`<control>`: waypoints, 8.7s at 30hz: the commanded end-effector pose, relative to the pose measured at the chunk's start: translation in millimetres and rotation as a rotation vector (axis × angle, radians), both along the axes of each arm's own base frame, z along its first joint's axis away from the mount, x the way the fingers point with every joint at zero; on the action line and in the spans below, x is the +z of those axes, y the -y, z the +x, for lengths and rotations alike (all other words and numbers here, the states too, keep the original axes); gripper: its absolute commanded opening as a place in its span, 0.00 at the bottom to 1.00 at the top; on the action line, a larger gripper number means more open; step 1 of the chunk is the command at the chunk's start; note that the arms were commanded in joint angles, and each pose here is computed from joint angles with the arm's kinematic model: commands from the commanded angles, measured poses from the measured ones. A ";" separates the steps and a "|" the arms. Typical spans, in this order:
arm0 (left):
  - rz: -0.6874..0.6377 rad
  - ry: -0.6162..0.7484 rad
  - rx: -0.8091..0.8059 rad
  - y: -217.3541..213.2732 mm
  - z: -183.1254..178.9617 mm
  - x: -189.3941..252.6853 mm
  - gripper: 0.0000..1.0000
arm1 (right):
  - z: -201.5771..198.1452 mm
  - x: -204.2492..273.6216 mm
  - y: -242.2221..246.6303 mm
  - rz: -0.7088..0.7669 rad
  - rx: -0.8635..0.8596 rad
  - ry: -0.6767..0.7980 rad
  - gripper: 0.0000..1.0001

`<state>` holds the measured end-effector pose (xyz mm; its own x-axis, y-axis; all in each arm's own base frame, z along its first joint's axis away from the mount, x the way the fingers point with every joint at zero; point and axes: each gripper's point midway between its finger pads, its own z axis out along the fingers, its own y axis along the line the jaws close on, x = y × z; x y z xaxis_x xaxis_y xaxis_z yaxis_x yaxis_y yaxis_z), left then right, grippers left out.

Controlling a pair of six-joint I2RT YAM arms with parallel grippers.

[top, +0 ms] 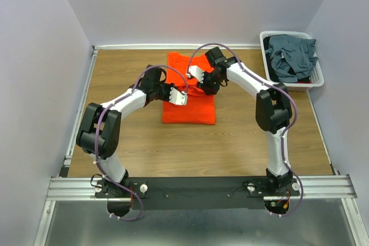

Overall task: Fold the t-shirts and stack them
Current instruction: Fold the tshirt

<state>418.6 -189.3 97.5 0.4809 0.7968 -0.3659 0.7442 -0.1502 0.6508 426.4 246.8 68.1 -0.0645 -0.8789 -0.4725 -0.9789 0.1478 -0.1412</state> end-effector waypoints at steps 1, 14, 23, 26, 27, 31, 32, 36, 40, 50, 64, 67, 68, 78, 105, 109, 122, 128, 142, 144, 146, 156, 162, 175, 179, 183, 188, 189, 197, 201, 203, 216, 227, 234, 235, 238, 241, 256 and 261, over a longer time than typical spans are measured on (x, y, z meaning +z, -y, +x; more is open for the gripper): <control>-0.055 0.073 0.066 -1.0 30.9 25.0 0.30 | 18.2 5.3 8.4 -0.023 -0.050 0.024 0.47; -0.444 -0.420 0.298 1.2 -16.5 68.9 0.51 | -10.9 80.0 1.9 0.303 -0.343 -0.174 0.58; -0.775 -0.976 0.391 38.4 -33.2 39.7 0.48 | -39.8 40.7 -41.7 0.479 -0.419 -0.586 0.46; -0.830 -1.084 0.412 36.8 -22.0 26.5 0.48 | -26.2 18.9 -44.0 0.503 -0.465 -0.636 0.45; -0.836 -1.086 0.421 36.3 -13.8 24.6 0.48 | -24.0 14.7 -43.3 0.516 -0.472 -0.662 0.45; -0.855 -1.163 0.527 23.2 9.2 -12.0 0.48 | -0.9 -17.8 -23.1 0.532 -0.556 -0.718 0.45; -0.866 -1.176 0.553 16.7 15.2 -20.3 0.48 | 2.7 -22.6 -19.9 0.534 -0.569 -0.725 0.45; -0.882 -1.303 0.674 4.9 24.9 -69.5 0.46 | 16.3 -46.6 -4.6 0.534 -0.628 -0.752 0.44; -0.897 -1.379 0.722 6.6 24.7 -84.3 0.46 | 28.8 -64.8 10.8 0.522 -0.681 -0.748 0.44; -0.918 -1.212 0.463 8.2 -5.8 24.5 0.49 | -2.3 48.7 7.1 0.668 -0.568 -0.713 0.48; -0.784 -1.534 0.484 51.1 -106.6 -41.3 0.49 | -107.2 -10.8 -10.2 0.553 -0.524 -0.992 0.46; -0.750 -1.587 0.535 42.9 -110.9 -70.5 0.48 | -109.1 -37.9 -5.2 0.514 -0.544 -1.011 0.44; -0.746 -1.585 0.547 39.6 -110.7 -75.7 0.48 | -110.1 -44.2 -2.2 0.503 -0.554 -1.015 0.43; -0.709 -1.524 0.481 15.6 -128.8 -61.0 0.46 | -113.2 -13.5 10.7 0.508 -0.549 -0.916 0.38; -0.061 -0.373 0.052 -22.3 -132.2 -55.9 0.43 | -117.3 -38.2 14.5 -0.008 -0.216 -0.147 0.44; -0.067 -0.337 0.048 -17.6 -128.8 -52.8 0.45 | -125.4 -52.0 20.9 -0.041 -0.182 -0.151 0.44; 0.030 -0.412 0.064 -16.6 -128.5 -82.7 0.41 | -135.9 -76.1 38.0 -0.107 -0.154 -0.143 0.44; 0.067 -0.436 0.065 -22.7 -134.3 -90.8 0.22 | -142.1 -85.2 46.9 -0.138 -0.150 -0.145 0.32; -0.034 -0.363 0.080 -6.6 -113.0 -26.8 0.00 | -111.5 -9.5 31.1 -0.045 -0.174 -0.005 0.01; -0.046 -0.352 0.078 -5.9 -111.5 -13.1 0.00 | -110.7 4.3 31.5 -0.043 -0.171 0.001 0.01; -0.066 -0.331 0.077 -3.0 -104.4 5.0 0.00 | -102.8 24.3 28.2 -0.026 -0.163 0.033 0.00; -0.119 -0.297 0.059 -3.3 -118.5 65.6 0.00 | -116.5 71.5 38.2 -0.023 -0.142 0.016 0.01; -0.136 -0.316 0.005 -9.7 -164.0 81.7 0.00 | -158.7 74.2 57.1 -0.030 -0.116 -0.045 0.01; -0.202 -0.379 0.019 -16.2 -211.0 112.5 0.00 | -193.7 120.9 59.3 0.008 -0.037 -0.075 0.01; -0.220 -0.374 0.056 -15.8 -179.9 112.4 0.00 | -158.0 122.1 57.3 -0.006 -0.065 -0.037 0.01; -0.230 -0.408 0.108 -27.1 -131.9 102.3 0.00 | -112.7 122.5 58.3 0.004 -0.084 -0.026 0.00; -0.241 -0.443 0.163 -32.1 -85.1 83.9 0.00 | -69.7 101.0 56.2 -0.020 -0.058 -0.029 0.01; -0.246 -0.452 0.195 -30.6 -68.3 73.1 0.00 | -57.5 84.6 52.9 -0.032 -0.057 -0.055 0.00; -0.267 -0.584 0.336 -29.1 -11.1 -3.2 0.00 | 12.0 -2.1 46.7 -0.046 -0.131 -0.136 0.01; -0.251 -0.604 0.416 -35.7 6.6 -38.2 0.00 | 19.2 -37.9 42.2 -0.048 -0.162 -0.193 0.00; -0.233 -0.630 0.428 -36.6 6.1 -51.5 0.00 | 14.6 -50.0 40.1 -0.040 -0.189 -0.235 0.01; -0.181 -0.688 0.252 -27.2 -112.3 -38.9 0.00 | -125.3 -4.4 43.3 0.074 -0.256 -0.470 0.01; -0.233 -0.621 0.184 -24.9 -133.6 10.4 0.50 | -152.8 37.1 24.1 0.195 -0.308 -0.620 0.45; -0.288 -0.633 0.145 13.5 -124.4 23.4 0.56 | -98.2 42.7 -15.0 0.302 -0.377 -0.683 0.33; -0.295 -0.636 0.151 18.5 -120.0 19.3 0.63 | -83.3 44.8 -24.7 0.331 -0.372 -0.679 0.33; -0.295 -0.644 0.132 32.7 -117.7 11.4 0.63 | -69.3 46.2 -40.9 0.383 -0.382 -0.730 0.32; -0.280 -0.691 0.124 44.5 -117.7 -5.5 0.64 | -61.4 34.5 -56.7 0.423 -0.383 -0.814 0.31; -0.245 -0.724 0.123 47.6 -120.3 -21.7 0.11 | -99.4 -52.6 -65.6 0.327 -0.389 -0.994 0.24; -0.255 -0.670 0.110 44.5 -121.8 -0.8 0.00 | -106.1 -69.7 -57.7 0.293 -0.392 -0.992 0.22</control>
